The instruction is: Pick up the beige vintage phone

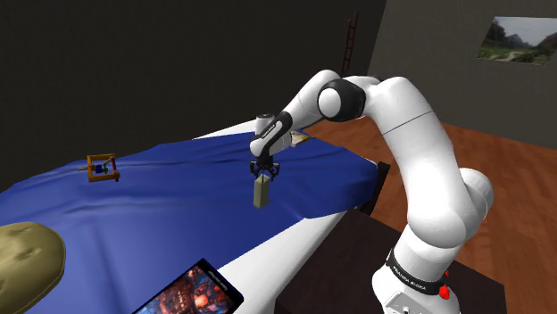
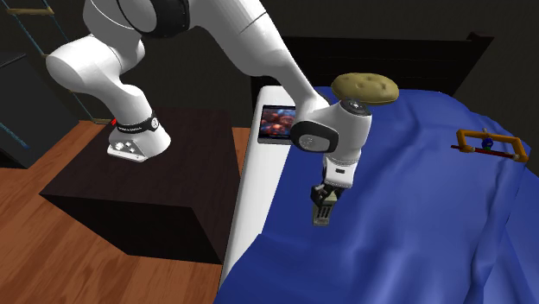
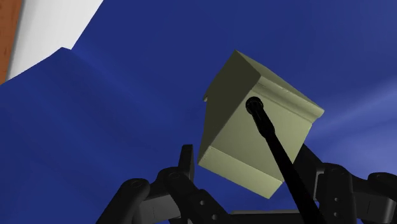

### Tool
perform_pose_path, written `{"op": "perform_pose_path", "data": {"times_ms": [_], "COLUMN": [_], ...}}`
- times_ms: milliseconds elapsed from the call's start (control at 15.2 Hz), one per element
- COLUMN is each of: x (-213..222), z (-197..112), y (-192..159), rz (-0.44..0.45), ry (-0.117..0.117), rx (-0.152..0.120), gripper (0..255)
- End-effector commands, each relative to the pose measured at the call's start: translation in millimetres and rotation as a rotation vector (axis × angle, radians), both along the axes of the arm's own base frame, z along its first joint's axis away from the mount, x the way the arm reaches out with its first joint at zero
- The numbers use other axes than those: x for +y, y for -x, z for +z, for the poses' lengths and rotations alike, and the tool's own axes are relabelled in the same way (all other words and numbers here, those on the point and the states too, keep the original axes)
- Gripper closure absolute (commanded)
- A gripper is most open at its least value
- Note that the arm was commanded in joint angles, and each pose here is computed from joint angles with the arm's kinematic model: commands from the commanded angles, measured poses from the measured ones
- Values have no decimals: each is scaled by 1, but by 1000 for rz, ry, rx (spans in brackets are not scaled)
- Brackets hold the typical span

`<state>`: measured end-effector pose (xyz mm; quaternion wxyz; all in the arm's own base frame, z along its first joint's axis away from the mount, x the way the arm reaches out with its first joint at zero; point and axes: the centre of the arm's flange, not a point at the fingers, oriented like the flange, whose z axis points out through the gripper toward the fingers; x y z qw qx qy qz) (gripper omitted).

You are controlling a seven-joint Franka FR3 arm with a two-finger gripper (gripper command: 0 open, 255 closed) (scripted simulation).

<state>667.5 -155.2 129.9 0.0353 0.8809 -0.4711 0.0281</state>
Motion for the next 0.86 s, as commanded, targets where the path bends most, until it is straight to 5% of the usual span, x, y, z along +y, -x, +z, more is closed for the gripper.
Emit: {"op": "perform_pose_path", "data": {"times_ms": [0,792], "x": [0,0], "z": [11,64], "y": [0,0], "rz": [0,0], "ry": [0,0], "rx": [-1,-1], "gripper": [255,255]}}
